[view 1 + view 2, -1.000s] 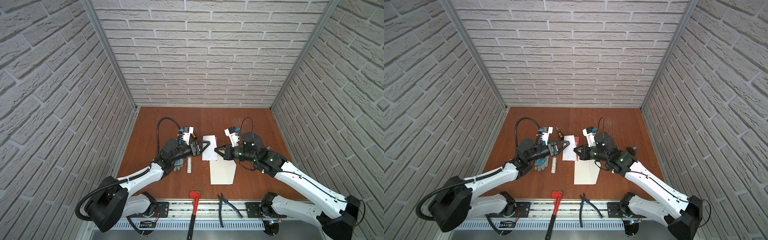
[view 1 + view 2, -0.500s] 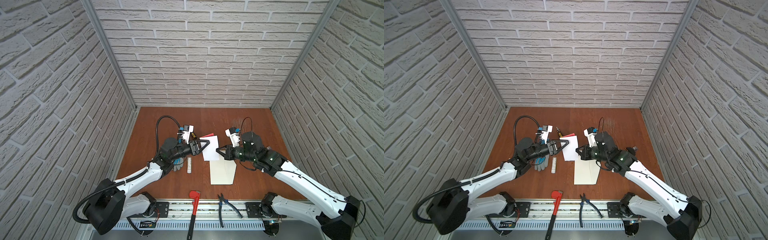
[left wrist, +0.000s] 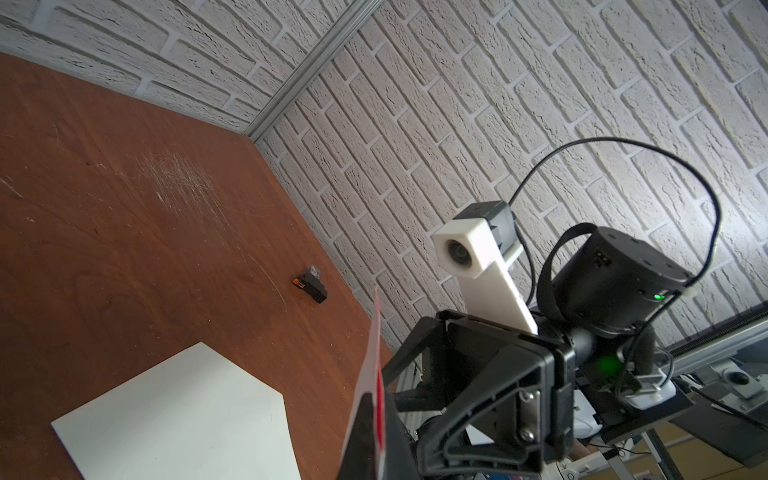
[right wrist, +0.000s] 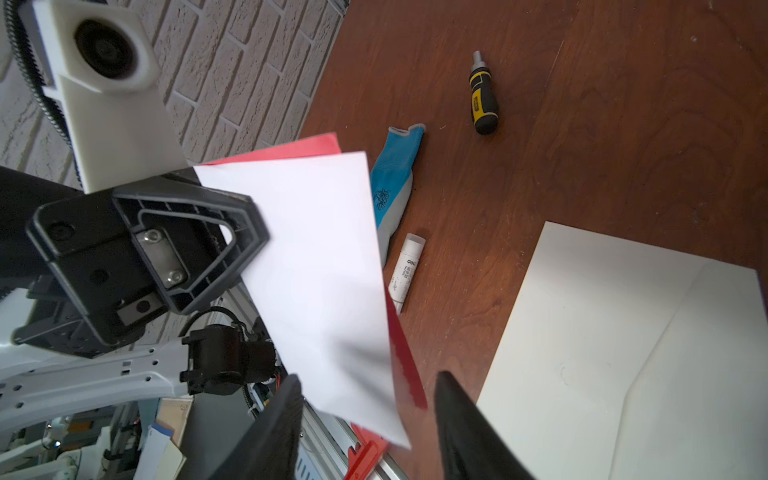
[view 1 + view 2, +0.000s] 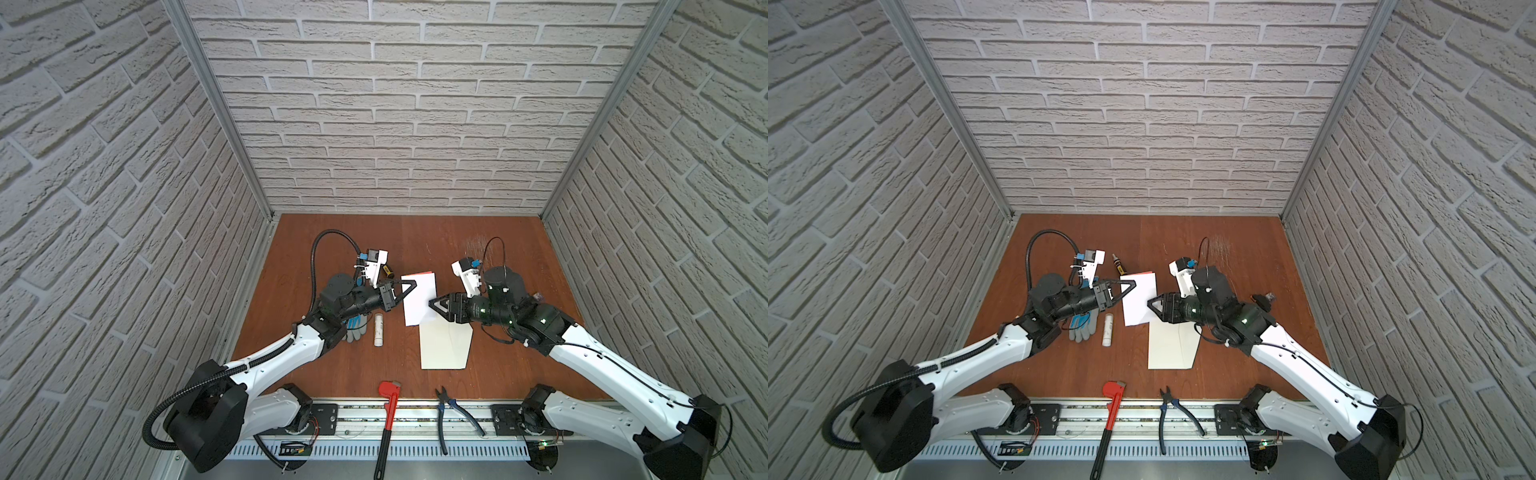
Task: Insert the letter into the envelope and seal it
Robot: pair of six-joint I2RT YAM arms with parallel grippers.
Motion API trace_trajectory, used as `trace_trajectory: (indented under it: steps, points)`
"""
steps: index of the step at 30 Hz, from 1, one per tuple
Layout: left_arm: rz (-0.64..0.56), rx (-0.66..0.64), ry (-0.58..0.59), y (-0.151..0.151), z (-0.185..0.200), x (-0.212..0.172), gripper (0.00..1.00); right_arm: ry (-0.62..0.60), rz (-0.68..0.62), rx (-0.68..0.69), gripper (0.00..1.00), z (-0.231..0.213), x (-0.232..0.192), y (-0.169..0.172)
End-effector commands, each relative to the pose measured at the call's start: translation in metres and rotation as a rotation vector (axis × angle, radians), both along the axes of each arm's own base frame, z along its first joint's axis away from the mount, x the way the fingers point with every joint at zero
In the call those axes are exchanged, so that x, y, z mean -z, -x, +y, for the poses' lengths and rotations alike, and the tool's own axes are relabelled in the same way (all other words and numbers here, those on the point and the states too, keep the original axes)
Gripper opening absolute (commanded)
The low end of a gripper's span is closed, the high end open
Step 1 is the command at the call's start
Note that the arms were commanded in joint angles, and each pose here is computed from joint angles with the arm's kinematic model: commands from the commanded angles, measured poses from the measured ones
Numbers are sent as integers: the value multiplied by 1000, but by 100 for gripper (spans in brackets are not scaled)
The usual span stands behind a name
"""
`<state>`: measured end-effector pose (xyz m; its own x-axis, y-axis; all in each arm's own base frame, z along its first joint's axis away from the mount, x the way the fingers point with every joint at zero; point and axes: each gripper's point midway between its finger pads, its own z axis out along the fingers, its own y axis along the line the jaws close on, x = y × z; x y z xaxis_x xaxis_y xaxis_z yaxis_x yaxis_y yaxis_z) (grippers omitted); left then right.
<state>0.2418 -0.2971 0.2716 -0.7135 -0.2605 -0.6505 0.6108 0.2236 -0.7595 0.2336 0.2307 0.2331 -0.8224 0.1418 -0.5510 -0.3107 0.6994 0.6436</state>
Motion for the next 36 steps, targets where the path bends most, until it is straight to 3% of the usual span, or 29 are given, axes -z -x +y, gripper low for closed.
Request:
trace_trajectory:
  steps: [1,7,14,19,23,29,36]
  points:
    - [-82,7,43,5,5,-23,0,-49,-101,-4,65,-4,-14,-2]
    - [-73,35,88,8,3,-26,0,-118,-145,-51,78,5,-14,-2]
    - [-59,84,173,9,-3,-34,0,-197,-176,-158,82,24,-22,0]
    - [-50,103,169,10,-9,-31,0,-242,-193,-211,81,33,-34,2]
    - [-49,108,165,10,-11,-30,0,-248,-189,-226,78,34,-35,4]
    - [-43,111,158,9,-12,-27,0,-254,-178,-237,62,34,-38,8]
    - [-41,107,122,10,-11,-19,0,-242,-162,-241,52,27,-44,11]
